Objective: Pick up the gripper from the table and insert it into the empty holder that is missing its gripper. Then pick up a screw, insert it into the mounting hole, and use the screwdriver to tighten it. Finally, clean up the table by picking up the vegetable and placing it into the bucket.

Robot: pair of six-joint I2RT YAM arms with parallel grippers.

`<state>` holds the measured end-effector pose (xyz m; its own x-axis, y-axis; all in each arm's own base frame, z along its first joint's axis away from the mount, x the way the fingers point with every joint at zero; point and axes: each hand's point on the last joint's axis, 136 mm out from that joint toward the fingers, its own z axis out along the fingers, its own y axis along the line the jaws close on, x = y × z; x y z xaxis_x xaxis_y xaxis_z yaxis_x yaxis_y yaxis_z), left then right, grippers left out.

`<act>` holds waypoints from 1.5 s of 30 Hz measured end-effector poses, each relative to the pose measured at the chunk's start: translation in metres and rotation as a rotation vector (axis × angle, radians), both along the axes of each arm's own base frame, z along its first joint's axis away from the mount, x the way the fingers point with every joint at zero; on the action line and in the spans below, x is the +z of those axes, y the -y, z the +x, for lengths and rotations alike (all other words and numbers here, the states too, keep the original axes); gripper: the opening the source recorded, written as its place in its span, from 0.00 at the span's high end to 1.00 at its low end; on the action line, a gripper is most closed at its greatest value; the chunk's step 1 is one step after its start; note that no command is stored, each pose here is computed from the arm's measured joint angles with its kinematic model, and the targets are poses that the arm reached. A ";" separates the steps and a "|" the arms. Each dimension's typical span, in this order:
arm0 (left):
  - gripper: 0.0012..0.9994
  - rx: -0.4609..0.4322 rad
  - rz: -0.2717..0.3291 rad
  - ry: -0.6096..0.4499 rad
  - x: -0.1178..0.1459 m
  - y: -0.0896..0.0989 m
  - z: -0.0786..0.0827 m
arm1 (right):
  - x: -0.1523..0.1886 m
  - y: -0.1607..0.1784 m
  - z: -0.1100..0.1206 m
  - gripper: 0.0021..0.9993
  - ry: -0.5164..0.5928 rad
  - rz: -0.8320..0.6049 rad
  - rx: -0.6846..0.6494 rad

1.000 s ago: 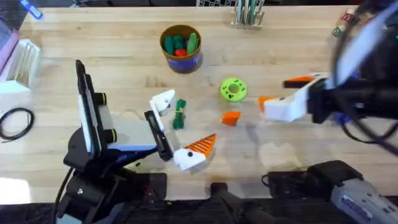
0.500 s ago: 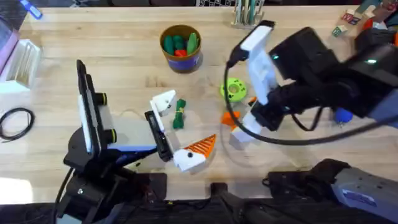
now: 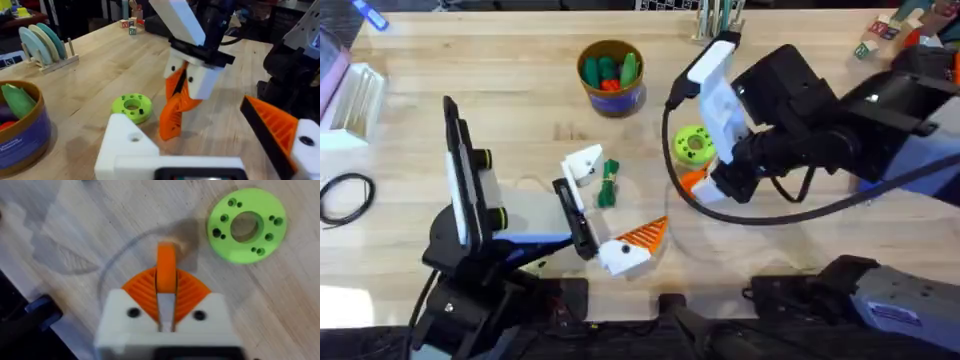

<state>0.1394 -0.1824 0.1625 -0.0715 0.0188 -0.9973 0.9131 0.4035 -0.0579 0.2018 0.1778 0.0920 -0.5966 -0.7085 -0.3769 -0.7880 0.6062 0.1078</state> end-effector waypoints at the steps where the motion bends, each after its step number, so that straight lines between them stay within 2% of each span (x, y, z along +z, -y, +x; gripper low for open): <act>1: 0.01 0.000 0.000 0.000 0.000 0.000 0.000 | 0.000 0.000 0.000 0.88 0.001 0.000 0.000; 2: 0.01 0.000 0.000 0.000 0.000 0.000 0.000 | 0.000 0.000 0.001 0.97 0.002 0.002 -0.003; 3: 0.01 0.000 0.000 0.000 0.000 0.000 0.000 | 0.000 0.000 0.001 0.99 0.002 0.002 -0.003; 8: 0.01 0.000 0.000 0.000 0.000 0.000 0.000 | 0.003 0.002 -0.002 0.99 0.000 0.001 -0.014; 11: 0.01 0.000 0.000 0.000 0.000 0.000 0.000 | 0.019 0.006 0.001 0.99 0.039 0.042 -0.063; 19: 0.01 0.000 0.000 0.000 0.000 0.000 0.000 | 0.099 0.038 0.013 0.99 0.233 0.280 -0.346; 22: 0.01 0.000 0.000 0.000 0.000 0.000 0.000 | 0.116 0.044 0.013 0.99 0.245 0.355 -0.447; 25: 0.01 0.000 0.000 0.000 0.000 0.000 0.000 | 0.115 0.042 0.013 0.99 0.172 0.407 -0.551; 30: 0.01 0.000 0.000 -0.001 0.000 0.000 0.000 | 0.102 0.027 0.014 0.99 -0.029 0.473 -0.670; 40: 0.01 0.000 0.000 -0.001 0.000 0.000 0.000 | 0.110 -0.037 0.021 0.99 -0.399 0.719 -0.600; 45: 0.01 0.000 -0.001 -0.002 0.000 0.000 0.000 | 0.105 -0.048 0.015 0.99 -0.557 0.737 -0.611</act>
